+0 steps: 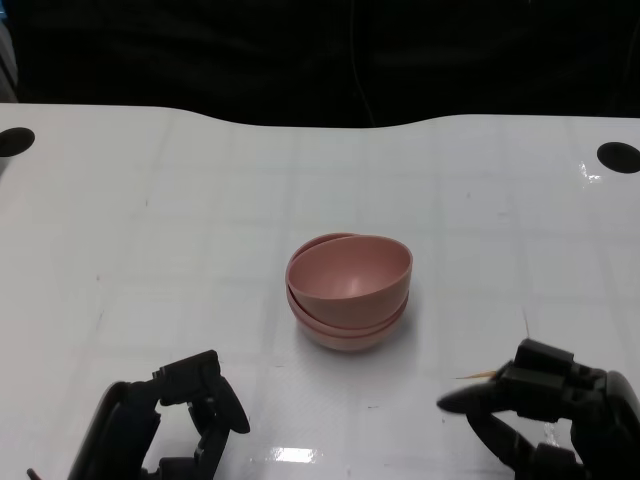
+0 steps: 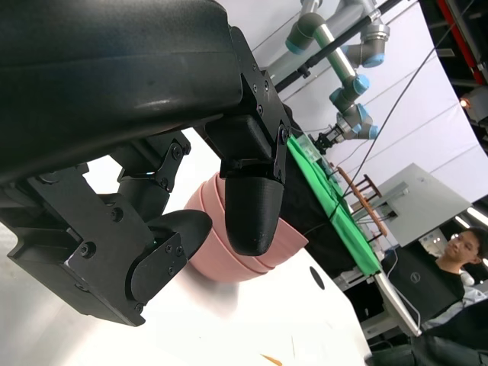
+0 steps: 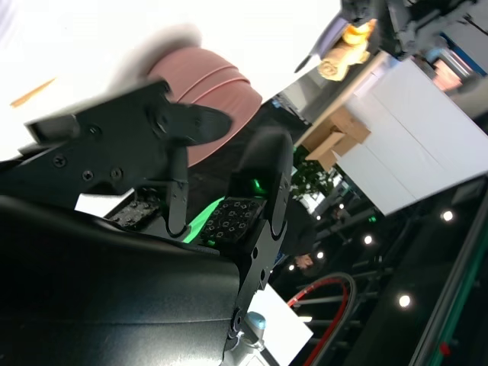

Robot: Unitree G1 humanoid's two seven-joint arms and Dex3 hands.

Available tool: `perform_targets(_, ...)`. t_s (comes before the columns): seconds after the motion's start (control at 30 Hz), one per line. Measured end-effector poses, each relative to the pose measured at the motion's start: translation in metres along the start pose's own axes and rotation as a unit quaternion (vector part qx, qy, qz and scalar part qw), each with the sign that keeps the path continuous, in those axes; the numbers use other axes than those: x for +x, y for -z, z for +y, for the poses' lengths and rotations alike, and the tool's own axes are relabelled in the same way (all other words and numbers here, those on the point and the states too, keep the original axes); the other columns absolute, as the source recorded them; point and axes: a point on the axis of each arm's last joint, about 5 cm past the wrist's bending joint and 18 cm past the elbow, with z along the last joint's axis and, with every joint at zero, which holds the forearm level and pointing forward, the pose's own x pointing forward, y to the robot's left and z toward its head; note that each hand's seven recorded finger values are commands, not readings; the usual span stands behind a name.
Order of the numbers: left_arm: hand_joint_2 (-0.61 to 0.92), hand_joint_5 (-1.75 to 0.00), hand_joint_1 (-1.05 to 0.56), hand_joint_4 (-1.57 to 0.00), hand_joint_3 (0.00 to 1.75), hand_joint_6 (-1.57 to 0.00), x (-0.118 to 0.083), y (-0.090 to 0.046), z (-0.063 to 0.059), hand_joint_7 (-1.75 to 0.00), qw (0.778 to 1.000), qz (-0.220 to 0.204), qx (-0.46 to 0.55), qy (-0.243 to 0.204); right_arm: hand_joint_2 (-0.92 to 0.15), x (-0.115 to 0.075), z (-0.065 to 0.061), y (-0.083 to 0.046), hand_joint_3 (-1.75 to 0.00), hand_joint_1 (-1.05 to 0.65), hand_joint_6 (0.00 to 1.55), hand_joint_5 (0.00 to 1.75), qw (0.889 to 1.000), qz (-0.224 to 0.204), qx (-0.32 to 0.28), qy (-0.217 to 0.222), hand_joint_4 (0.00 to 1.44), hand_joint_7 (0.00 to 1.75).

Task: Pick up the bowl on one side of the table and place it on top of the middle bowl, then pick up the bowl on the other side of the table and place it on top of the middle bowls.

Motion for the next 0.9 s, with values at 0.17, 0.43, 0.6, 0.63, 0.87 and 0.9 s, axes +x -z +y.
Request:
perform_targets(0.17, 0.44, -1.73, 0.04, -0.80, 1.33, -0.78, -0.0037, -0.0001, 0.0014, -1.48, 1.000, 0.005, -0.002, 0.003, -0.18, -0.0051, 0.0007, 0.0021, -1.68, 0.14, 0.91, 1.73, 1.000, 0.007, -0.003, 0.009, 0.93, 1.37)
perform_targets(0.43, 0.45, -1.73, 0.05, -0.80, 1.33, -0.78, -0.0052, -0.0002, 0.0030, -1.50, 1.000, 0.012, -0.017, 0.001, -0.18, -0.0065, 0.0011, 0.0032, -1.66, 0.13, 0.87, 1.75, 1.000, 0.013, 0.001, 0.008, 0.90, 1.42)
perform_targets(0.6, 0.44, -1.71, 0.05, -0.79, 1.34, -0.78, -0.0052, -0.0002, 0.0037, -1.48, 1.000, 0.012, -0.025, 0.001, -0.19, -0.0071, 0.0004, 0.0039, -1.64, 0.14, 0.87, 1.74, 1.000, 0.019, 0.008, 0.004, 0.88, 1.42)
perform_targets(0.63, 0.44, -1.71, 0.04, -0.79, 1.34, -0.78, -0.0052, -0.0002, 0.0037, -1.48, 1.000, 0.012, -0.026, 0.001, -0.20, -0.0073, 0.0004, 0.0041, -1.63, 0.14, 0.87, 1.74, 1.000, 0.021, 0.009, 0.003, 0.88, 1.41)
perform_targets(0.87, 0.44, -1.69, 0.05, -0.81, 1.33, -0.80, -0.0054, 0.0000, 0.0038, -1.44, 0.999, 0.012, -0.032, -0.002, -0.20, -0.0076, 0.0003, 0.0047, -1.62, 0.14, 0.87, 1.72, 1.000, 0.022, 0.016, -0.001, 0.88, 1.38)
perform_targets(0.9, 0.44, -1.68, 0.04, -0.81, 1.32, -0.79, -0.0055, 0.0001, 0.0039, -1.43, 0.999, 0.012, -0.031, -0.002, -0.19, -0.0076, 0.0003, 0.0048, -1.62, 0.13, 0.87, 1.72, 1.000, 0.022, 0.016, -0.003, 0.88, 1.37)
